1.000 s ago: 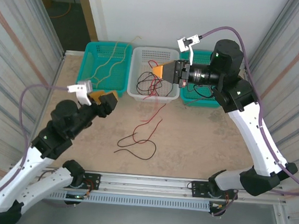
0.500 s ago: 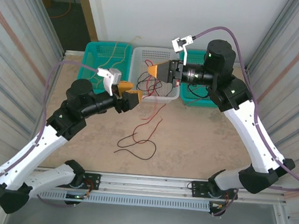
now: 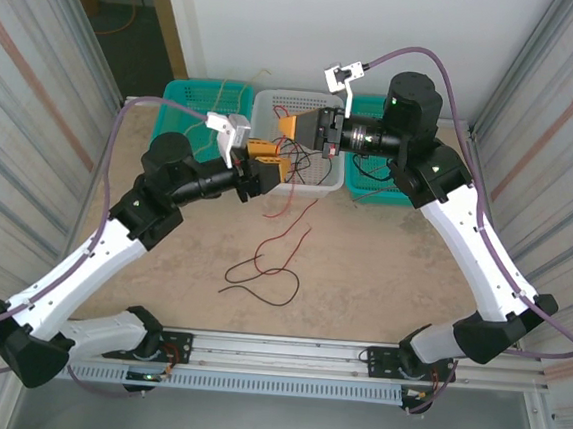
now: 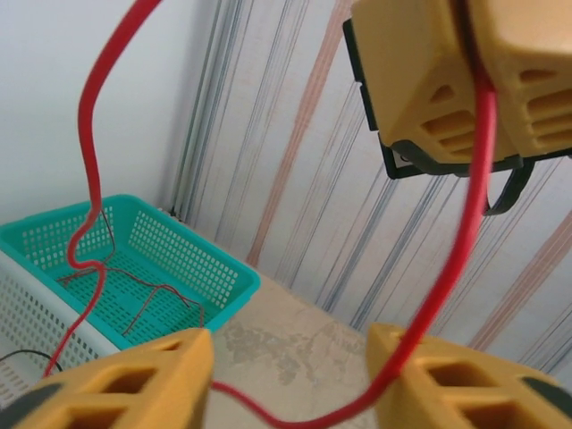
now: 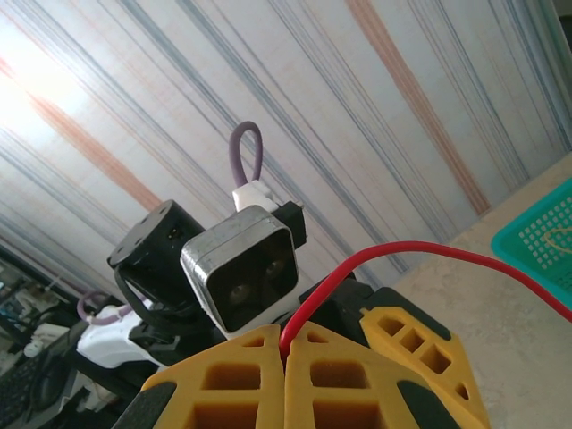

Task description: Untangle the cables

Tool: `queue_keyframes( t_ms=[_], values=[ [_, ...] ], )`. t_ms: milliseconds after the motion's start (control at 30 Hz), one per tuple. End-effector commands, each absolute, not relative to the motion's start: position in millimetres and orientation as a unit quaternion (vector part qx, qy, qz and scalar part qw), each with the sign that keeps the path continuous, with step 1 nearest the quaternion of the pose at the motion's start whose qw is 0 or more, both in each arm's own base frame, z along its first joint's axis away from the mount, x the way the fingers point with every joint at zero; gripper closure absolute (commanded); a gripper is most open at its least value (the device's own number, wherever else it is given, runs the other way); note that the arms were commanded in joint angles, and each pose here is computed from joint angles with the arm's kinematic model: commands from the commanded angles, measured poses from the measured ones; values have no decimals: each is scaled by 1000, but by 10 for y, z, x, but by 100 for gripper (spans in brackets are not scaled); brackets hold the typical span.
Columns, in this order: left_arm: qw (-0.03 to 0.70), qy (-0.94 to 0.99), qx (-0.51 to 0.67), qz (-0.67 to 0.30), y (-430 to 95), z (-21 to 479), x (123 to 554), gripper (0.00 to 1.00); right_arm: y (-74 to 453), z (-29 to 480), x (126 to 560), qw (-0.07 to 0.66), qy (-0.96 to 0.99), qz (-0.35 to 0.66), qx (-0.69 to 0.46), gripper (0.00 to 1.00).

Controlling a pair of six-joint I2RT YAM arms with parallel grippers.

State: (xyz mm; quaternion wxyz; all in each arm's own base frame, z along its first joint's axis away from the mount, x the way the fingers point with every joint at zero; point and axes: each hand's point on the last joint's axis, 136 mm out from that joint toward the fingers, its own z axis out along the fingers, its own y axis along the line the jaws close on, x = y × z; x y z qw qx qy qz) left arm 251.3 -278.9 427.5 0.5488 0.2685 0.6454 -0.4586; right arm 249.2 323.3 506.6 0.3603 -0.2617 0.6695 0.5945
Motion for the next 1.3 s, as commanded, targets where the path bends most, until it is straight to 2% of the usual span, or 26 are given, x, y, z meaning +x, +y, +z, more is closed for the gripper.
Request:
queue_keyframes(
  t_ms=[0,200,233,433,467,500,567,633,700,733,767,1000,1267],
  values=[
    [579,607,284,-465,-2776,4582,2441,62,3221,5236,2471,381,651,600,-265,100],
    [573,615,280,-464,-2768,4541,2446,98,3199,5186,2569,392,661,587,-253,100],
    [572,616,278,-464,-2760,4534,2443,100,3192,5179,2585,394,664,584,-252,100],
    [564,609,290,-477,-2759,4531,2337,100,3089,4989,2875,421,713,520,-212,100],
    [559,606,297,-482,-2772,4528,2300,100,3057,4941,2941,423,722,510,-200,97],
    [556,604,302,-484,-2777,4529,2279,100,3027,4917,2996,424,728,504,-190,91],
    [548,607,308,-485,-2785,4488,2254,100,2975,4898,3069,423,731,506,-174,67],
    [544,612,313,-481,-2790,4434,2249,100,2981,4911,3071,416,725,521,-174,57],
    [542,615,315,-478,-2783,4397,2240,100,3026,4929,3033,400,715,543,-184,52],
    [543,616,315,-476,-2775,4382,2241,100,3053,4922,3016,388,711,555,-189,39],
    [547,617,312,-472,-2758,4372,2251,100,3074,4903,3017,379,711,562,-188,31],
    [558,621,309,-456,-2711,4364,2290,100,3098,4693,2970,343,722,573,-181,30],
    [556,636,312,-434,-2709,4287,2381,100,3045,4620,2859,347,734,553,-188,25]
  ],
)
